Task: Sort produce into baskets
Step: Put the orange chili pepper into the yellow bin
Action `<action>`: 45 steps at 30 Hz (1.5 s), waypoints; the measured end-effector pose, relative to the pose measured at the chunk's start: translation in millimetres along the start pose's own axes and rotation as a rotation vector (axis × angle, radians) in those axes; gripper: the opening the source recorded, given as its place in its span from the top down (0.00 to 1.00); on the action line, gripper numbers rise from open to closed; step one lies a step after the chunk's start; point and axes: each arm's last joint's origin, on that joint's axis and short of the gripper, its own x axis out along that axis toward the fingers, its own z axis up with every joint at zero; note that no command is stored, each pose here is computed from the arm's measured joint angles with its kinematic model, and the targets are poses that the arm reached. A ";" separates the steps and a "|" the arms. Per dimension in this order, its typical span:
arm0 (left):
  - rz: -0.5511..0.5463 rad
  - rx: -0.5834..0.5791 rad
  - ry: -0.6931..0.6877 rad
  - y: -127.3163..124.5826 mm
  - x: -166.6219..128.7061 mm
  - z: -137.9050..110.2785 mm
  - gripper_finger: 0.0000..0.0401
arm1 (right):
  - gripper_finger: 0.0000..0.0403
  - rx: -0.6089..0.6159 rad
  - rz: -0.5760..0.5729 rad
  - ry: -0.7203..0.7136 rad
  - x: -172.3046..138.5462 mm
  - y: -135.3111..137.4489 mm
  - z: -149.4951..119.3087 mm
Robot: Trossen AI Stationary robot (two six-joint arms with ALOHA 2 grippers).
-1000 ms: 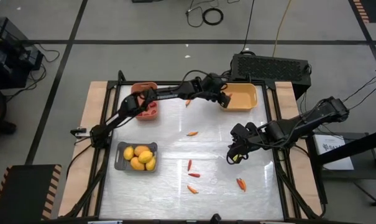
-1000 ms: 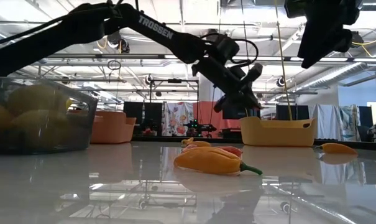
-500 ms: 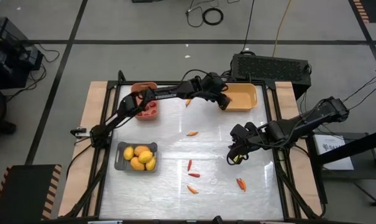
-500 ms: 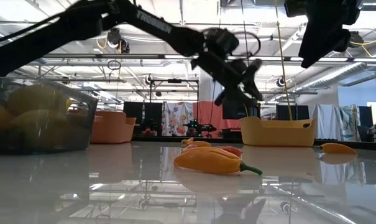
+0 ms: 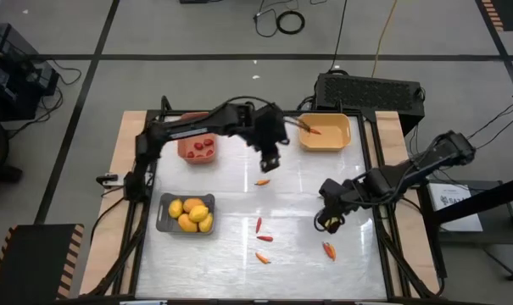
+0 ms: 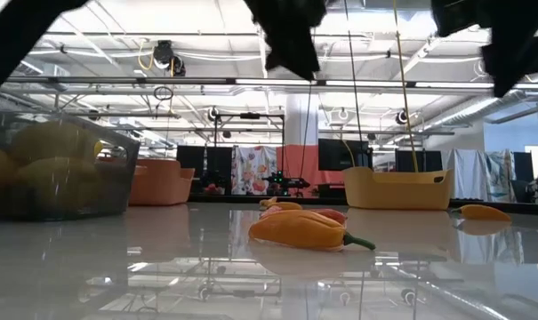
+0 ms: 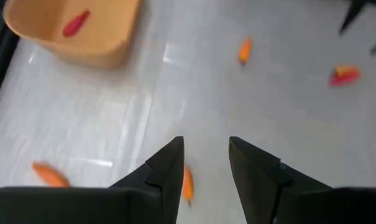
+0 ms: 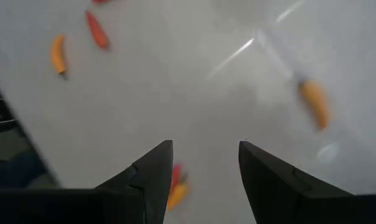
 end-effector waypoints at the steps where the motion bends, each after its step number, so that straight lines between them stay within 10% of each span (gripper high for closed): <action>1: 0.000 0.016 0.010 -9.8 -7.2 -3.4 0.66 | 0.56 0.033 0.010 0.012 0.1 2.5 -4.1; 14: 0.034 0.217 -0.152 -97.3 -77.7 -41.6 0.66 | 0.56 0.106 -0.076 0.121 53.3 43.8 -59.6; 30: 0.038 0.148 -0.160 -94.3 -45.2 -62.6 0.66 | 0.58 0.221 -0.276 0.247 112.6 47.2 -69.4; 45: 0.030 0.121 -0.176 -95.0 -45.4 -61.3 0.66 | 0.86 0.213 -0.298 0.250 125.4 48.0 -70.9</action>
